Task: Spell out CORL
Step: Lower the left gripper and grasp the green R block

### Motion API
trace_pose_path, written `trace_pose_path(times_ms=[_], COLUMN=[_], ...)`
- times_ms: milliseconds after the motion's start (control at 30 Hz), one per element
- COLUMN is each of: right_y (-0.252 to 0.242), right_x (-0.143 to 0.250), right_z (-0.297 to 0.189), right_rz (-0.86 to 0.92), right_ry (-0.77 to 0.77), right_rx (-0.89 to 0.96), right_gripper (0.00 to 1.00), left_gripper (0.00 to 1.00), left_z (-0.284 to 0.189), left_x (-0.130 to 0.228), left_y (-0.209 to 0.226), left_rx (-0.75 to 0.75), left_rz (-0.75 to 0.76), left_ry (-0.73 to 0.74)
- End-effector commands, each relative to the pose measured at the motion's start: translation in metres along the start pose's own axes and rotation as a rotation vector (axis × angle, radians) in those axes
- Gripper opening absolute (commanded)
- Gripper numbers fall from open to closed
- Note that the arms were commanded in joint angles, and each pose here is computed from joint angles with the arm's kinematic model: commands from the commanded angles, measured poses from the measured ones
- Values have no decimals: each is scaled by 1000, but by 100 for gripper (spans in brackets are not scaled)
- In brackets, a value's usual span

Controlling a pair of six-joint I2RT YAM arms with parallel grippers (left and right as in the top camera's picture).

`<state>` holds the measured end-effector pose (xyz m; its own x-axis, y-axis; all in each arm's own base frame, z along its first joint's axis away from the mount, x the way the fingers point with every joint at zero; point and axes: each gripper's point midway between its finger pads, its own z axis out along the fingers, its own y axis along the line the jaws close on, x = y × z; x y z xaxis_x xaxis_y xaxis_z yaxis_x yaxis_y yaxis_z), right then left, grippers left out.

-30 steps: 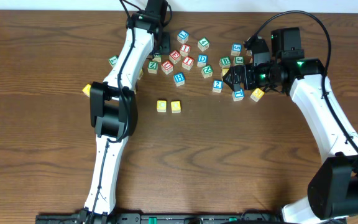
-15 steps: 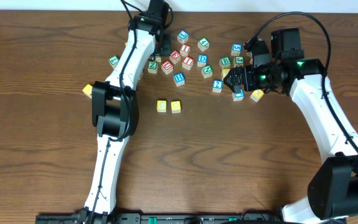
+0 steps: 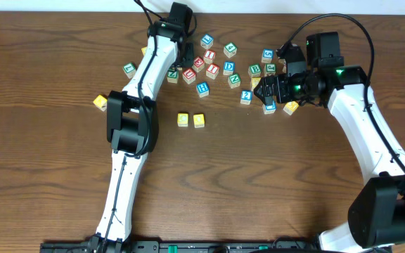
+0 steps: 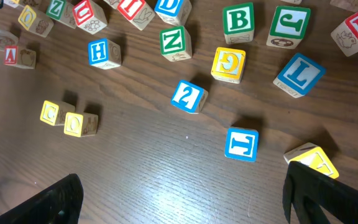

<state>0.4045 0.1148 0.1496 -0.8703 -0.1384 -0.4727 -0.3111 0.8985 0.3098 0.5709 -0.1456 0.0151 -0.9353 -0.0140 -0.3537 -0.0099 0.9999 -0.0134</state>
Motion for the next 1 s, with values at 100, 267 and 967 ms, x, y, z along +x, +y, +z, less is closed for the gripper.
trace_pose_path(times_ms=[100, 267, 967], right_y=[5, 5, 2], right_x=[-7, -7, -9], right_z=[-7, -7, -7], right_rz=[-5, -5, -7], right_ry=[-23, -23, -32], right_rx=[0, 0, 12], right_gripper=[99, 99, 99], left_gripper=[41, 40, 33], left_z=[7, 6, -111], left_x=[5, 4, -41], left_y=[-2, -1, 1], left_rx=[-14, -14, 13], left_rz=[14, 13, 1], left_ry=[12, 11, -171])
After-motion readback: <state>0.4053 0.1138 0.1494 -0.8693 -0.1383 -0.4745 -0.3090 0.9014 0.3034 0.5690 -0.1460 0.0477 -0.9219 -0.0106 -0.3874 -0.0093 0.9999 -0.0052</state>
